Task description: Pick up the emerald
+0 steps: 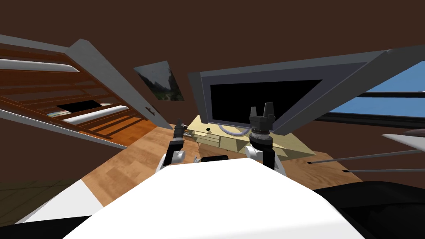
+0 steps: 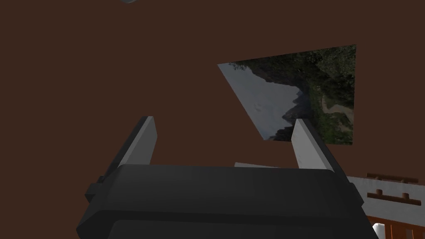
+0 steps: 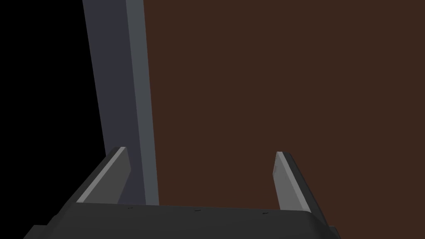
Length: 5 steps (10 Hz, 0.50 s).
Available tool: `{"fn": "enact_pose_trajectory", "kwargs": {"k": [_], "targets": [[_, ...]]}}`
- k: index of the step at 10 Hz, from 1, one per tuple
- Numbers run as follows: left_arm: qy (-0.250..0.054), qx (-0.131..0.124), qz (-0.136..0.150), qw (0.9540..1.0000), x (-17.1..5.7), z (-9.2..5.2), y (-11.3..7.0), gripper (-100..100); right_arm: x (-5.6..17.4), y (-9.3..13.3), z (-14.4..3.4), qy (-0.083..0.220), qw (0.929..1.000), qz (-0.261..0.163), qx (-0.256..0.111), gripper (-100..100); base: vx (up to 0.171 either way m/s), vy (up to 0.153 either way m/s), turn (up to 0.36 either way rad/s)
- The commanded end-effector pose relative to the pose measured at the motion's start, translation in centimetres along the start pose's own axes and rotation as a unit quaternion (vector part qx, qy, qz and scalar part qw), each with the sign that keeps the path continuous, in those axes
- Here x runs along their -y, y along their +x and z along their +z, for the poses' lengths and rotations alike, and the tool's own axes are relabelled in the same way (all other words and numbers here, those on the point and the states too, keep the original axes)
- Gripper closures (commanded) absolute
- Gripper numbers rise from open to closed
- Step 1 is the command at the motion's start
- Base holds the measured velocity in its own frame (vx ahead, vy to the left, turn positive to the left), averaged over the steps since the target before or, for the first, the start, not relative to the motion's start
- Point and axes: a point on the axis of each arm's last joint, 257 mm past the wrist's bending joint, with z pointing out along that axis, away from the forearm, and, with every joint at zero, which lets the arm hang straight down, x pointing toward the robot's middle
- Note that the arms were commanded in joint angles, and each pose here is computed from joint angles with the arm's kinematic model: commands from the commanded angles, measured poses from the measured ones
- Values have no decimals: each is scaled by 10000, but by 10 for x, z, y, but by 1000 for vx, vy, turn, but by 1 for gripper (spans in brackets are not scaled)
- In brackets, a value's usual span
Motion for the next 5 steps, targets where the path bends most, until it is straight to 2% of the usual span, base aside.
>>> {"fn": "enact_pose_trajectory", "kwargs": {"k": [1, 3, 4, 5], "targets": [[-215, -70, 126, 9997, -21, 3, 3, -100, 0, 0, 0, 0, 10000, 0, 0, 0, 18, -47, -43], [-507, -156, 326, 9981, -49, 8, 5, -100, 0, 0, 0, 0, 10000, 0, 0, 0, 27, -72, -71], [-591, -173, 326, 9976, -57, 6, 7, -100, 0, 0, 0, 0, 10000, 0, 0, 0, 24, -50, -11], [-789, -220, 425, 9957, -75, 7, 8, -100, 0, 0, 0, 0, 10000, 0, 0, 0, 30, -46, -30]]}}
